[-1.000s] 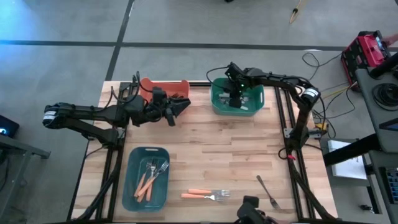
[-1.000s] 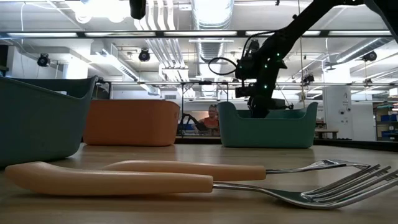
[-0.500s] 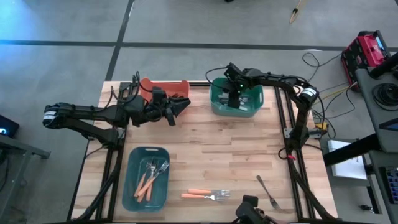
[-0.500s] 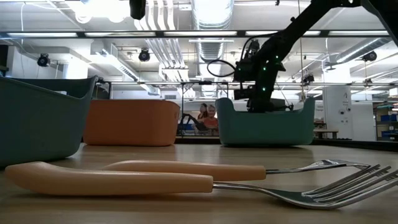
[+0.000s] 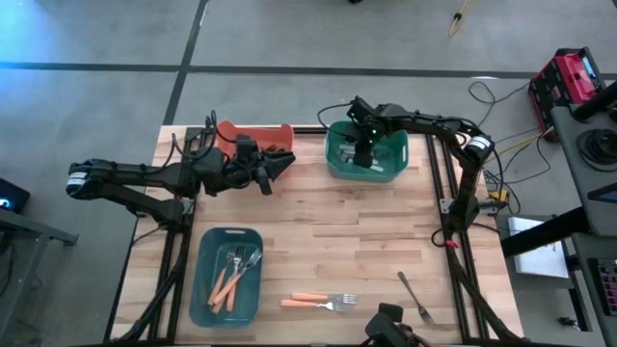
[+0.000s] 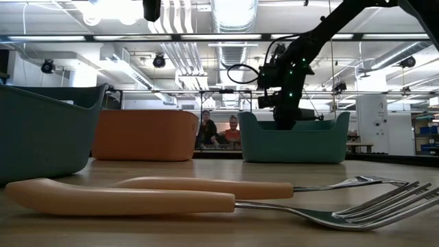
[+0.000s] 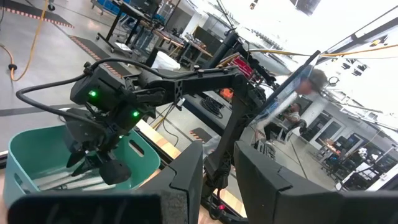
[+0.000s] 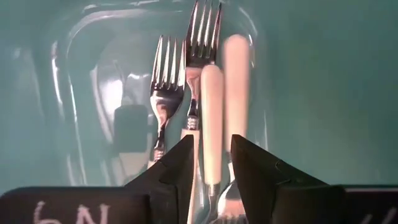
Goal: Sort silverware by color (type)
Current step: Put the orange fork into the blue-green bin
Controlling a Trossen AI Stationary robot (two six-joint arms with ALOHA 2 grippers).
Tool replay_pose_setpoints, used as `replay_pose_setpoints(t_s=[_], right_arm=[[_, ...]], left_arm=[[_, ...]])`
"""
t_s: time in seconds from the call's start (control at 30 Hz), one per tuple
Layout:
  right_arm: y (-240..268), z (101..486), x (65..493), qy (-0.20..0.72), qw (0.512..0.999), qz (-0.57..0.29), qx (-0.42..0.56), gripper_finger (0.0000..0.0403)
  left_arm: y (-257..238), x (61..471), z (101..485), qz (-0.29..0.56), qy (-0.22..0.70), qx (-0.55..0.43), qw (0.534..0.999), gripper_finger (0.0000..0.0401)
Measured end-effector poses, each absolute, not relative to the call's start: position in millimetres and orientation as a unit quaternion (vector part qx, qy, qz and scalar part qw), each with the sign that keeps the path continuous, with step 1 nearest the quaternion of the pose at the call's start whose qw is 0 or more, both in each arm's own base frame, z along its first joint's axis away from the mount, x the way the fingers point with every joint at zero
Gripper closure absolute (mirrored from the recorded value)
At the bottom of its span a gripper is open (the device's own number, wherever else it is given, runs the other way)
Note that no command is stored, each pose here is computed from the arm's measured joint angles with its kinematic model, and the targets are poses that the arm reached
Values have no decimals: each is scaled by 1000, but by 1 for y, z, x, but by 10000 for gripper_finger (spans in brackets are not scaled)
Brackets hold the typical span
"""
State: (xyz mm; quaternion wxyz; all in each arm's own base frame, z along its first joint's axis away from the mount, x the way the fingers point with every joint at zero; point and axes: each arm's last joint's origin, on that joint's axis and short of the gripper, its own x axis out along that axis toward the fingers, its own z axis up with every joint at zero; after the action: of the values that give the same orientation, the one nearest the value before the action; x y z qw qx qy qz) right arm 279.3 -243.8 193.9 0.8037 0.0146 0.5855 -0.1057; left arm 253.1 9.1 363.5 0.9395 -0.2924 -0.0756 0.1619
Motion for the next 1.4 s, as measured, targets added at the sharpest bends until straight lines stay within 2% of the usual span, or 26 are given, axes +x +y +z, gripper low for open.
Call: replay_pose_setpoints(t_s=[0.2,0.5,0.67,0.9,1.1,1.4], right_arm=[[-244,213,279,579,801,-139,60,297],[-216,278,269,514,819,-215,141,316],[-174,323,259,447,835,-245,206,327],[-96,369,250,363,875,-213,240,342],[-34,376,246,347,891,-184,229,352],[20,348,241,386,889,-108,221,366]], left_arm=[[9,253,363,162,-74,-292,940,326],[9,253,353,177,-24,-284,942,326],[9,253,347,180,8,-287,941,326],[6,260,339,145,43,-277,949,326],[4,268,331,111,69,-271,954,326],[-2,273,325,57,97,-284,952,326]])
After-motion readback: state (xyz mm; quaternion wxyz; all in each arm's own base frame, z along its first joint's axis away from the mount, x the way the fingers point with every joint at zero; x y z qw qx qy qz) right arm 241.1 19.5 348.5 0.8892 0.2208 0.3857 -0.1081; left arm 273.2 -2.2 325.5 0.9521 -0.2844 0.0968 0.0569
